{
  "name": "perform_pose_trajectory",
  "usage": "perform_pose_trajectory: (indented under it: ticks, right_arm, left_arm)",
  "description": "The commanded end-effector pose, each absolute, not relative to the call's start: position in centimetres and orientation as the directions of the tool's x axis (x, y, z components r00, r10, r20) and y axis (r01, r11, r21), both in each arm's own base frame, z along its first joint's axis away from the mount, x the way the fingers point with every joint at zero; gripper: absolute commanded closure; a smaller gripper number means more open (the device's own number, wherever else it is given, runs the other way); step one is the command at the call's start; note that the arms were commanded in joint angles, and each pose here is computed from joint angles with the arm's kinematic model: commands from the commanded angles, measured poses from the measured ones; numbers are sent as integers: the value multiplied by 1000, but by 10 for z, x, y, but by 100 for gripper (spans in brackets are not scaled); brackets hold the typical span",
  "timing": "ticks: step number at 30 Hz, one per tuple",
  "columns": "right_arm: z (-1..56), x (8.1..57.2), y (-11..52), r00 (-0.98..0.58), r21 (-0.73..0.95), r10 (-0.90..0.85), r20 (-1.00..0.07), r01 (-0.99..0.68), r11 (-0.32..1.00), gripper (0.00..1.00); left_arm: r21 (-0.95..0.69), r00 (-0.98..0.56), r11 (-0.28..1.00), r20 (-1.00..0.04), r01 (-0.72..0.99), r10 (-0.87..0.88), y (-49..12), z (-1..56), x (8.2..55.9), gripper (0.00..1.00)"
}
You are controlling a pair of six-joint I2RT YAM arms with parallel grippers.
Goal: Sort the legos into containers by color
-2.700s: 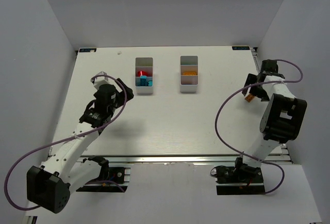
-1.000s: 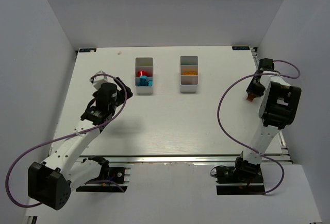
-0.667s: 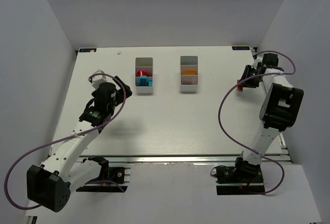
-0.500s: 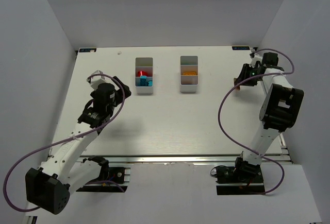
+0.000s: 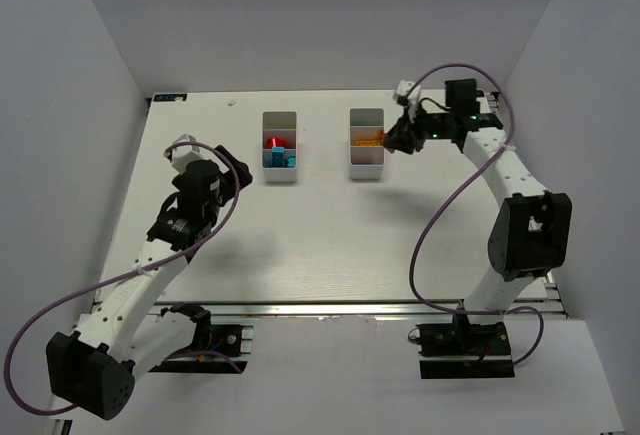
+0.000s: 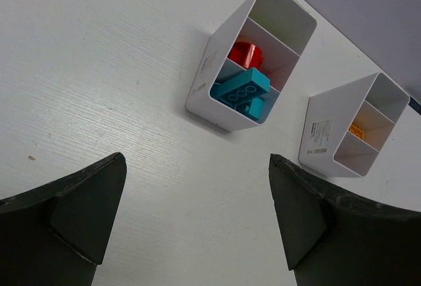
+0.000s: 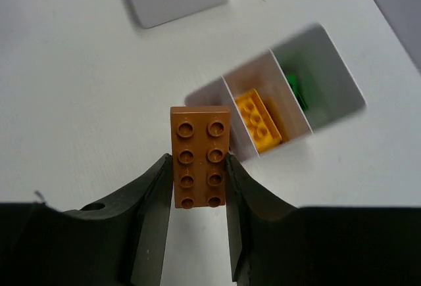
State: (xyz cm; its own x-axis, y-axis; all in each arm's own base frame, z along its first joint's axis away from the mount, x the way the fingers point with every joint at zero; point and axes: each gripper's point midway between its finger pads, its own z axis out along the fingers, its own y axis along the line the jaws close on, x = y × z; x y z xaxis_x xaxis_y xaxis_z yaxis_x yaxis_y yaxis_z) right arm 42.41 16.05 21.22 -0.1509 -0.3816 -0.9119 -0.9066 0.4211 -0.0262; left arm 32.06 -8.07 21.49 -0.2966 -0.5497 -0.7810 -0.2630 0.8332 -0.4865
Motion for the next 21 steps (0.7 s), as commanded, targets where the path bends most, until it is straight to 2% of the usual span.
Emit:
perform_pose_trajectory:
  ticks: [1, 3, 6, 16, 21]
  right_arm:
    - [216, 411, 197, 195, -292, -489, -850, -948, 130, 100]
    - [211, 417, 210, 257, -358, -541, -801, -929, 89, 100]
    - [202, 437, 217, 287, -425, -605, -743, -900, 94, 100]
    - [159, 452, 226, 288, -470, -693, -661, -879, 83, 99]
    - [151, 459, 226, 256, -468, -708, -658, -876, 118, 89]
  left_arm:
    - [-514, -242, 820, -787, -253, -568, -75, 240, 319, 2]
    - [-516, -242, 817, -785, -257, -571, -74, 240, 317, 2]
    - [-520, -235, 813, -783, -262, -576, -72, 241, 314, 2]
    - [-532, -217, 802, -778, -274, -590, -66, 239, 303, 2]
    - [-529, -217, 803, -780, -274, -587, -65, 239, 304, 2]
